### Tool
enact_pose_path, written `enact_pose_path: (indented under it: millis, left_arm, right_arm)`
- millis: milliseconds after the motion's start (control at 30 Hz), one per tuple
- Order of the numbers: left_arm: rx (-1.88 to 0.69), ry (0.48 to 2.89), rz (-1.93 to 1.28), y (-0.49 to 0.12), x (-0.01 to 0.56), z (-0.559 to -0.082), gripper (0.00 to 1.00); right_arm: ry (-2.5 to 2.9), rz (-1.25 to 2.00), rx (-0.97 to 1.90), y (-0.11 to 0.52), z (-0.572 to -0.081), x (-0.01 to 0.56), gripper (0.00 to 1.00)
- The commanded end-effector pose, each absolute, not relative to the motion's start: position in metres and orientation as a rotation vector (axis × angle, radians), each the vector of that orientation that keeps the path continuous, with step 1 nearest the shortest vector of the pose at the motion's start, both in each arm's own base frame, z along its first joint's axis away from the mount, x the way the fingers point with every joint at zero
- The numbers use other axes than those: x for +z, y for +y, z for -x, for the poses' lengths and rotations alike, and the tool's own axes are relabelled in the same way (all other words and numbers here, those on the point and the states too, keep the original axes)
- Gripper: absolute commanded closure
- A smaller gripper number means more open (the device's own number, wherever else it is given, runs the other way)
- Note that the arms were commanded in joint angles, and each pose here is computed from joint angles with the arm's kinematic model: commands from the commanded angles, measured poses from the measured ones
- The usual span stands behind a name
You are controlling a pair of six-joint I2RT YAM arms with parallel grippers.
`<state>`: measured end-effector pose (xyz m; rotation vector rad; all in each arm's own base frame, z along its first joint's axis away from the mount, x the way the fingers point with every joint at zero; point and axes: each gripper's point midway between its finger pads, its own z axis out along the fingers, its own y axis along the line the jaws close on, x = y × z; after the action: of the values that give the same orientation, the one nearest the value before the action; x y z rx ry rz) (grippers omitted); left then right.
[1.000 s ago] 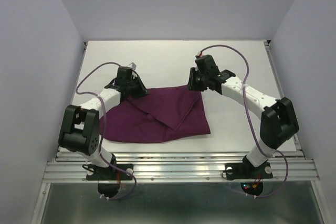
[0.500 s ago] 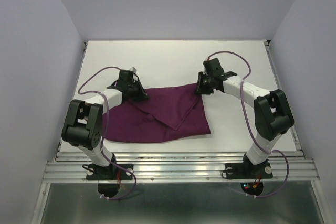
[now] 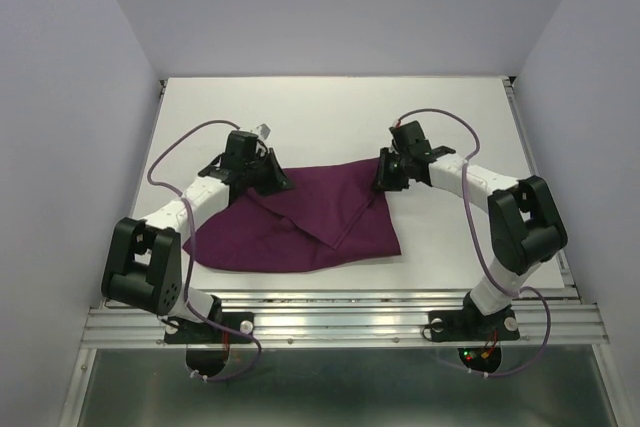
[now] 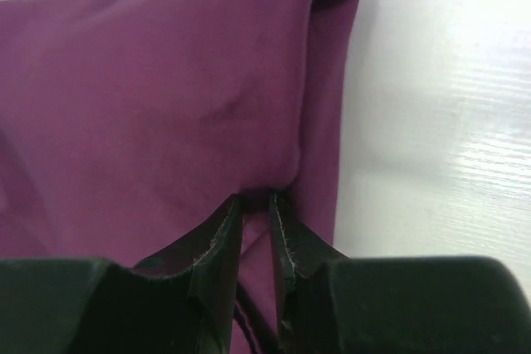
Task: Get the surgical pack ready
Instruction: Pack the surgical kit at the center of the board.
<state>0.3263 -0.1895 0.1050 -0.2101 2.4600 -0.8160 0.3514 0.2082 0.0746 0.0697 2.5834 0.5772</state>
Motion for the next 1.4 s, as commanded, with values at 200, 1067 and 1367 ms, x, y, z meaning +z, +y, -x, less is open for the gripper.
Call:
enact_pose_path:
  millis: [200,1067,1367]
  left_arm:
    - [-0.874,2.618,0.202,-0.193,0.07,-0.253,1.0]
    - [-0.931,2.515,0.043,-0.213,0.122,-0.288,1.0]
    - [-0.928,2.504,0.036,-0.216,0.123,-0.298,1.0]
  right_arm:
    - [2.495,-0.049,0.52,0.205,-0.367,0.104,0.74]
    - [2.425,-0.058,0.523,0.205,-0.378,0.145,0.57]
    - [2.426,-0.083,0.433,0.188,-0.371,0.141,0.56]
